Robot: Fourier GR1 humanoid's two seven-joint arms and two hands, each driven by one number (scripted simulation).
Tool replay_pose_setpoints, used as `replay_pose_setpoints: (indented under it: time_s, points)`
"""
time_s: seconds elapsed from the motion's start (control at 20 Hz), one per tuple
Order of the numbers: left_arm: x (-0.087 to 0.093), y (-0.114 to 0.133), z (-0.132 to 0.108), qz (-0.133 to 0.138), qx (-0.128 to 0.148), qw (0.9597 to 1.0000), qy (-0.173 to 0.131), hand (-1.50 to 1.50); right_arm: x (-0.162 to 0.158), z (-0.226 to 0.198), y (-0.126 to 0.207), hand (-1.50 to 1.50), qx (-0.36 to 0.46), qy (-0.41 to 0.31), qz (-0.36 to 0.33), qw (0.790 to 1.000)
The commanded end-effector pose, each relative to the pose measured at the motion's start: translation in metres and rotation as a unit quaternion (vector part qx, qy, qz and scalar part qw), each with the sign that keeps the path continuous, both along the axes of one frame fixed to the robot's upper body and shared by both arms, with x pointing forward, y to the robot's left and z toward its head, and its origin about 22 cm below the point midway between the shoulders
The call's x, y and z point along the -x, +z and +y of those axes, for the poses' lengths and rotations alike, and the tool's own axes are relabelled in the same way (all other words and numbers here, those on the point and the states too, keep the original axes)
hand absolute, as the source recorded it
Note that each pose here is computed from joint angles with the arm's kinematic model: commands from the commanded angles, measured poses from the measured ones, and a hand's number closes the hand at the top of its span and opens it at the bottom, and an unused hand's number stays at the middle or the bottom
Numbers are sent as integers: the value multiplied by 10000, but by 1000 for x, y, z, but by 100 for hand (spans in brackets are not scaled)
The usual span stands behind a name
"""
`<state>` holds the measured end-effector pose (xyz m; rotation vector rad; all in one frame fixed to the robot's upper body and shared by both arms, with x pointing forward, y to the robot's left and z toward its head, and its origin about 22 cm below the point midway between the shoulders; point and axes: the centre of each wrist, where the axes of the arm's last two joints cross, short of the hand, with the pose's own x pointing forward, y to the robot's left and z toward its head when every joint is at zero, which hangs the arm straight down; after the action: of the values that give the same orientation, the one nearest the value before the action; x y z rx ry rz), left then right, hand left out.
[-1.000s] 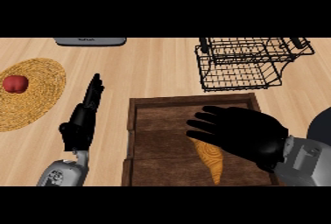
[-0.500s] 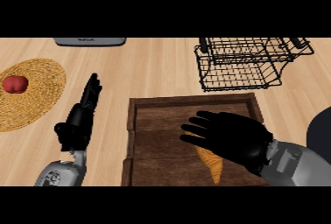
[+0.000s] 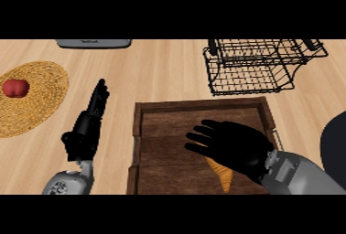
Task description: Pick the croissant from the tray and place it in the tiered basket
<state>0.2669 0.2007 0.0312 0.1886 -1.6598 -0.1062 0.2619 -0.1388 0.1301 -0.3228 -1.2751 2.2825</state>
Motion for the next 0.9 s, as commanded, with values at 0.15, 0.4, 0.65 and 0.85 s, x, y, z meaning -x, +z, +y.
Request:
replay_pose_setpoints:
  time_s: [0.15,0.4,0.65,0.85]
  points:
    - [-18,26,10,-31,-44,10000,18,0,3,19,-16,-150,123,100,220,9996]
    - [-13,2,18,-75,23,10000,52,0,-4,17,-24,-150,31,105,273,9996]
    - [-10,-5,13,-2,-23,10000,-8,0,-8,-10,-42,-150,-22,40,431,9991]
    - [-1,1,-4,-8,-25,10000,-43,0,16,16,-49,-150,-427,-120,401,9982]
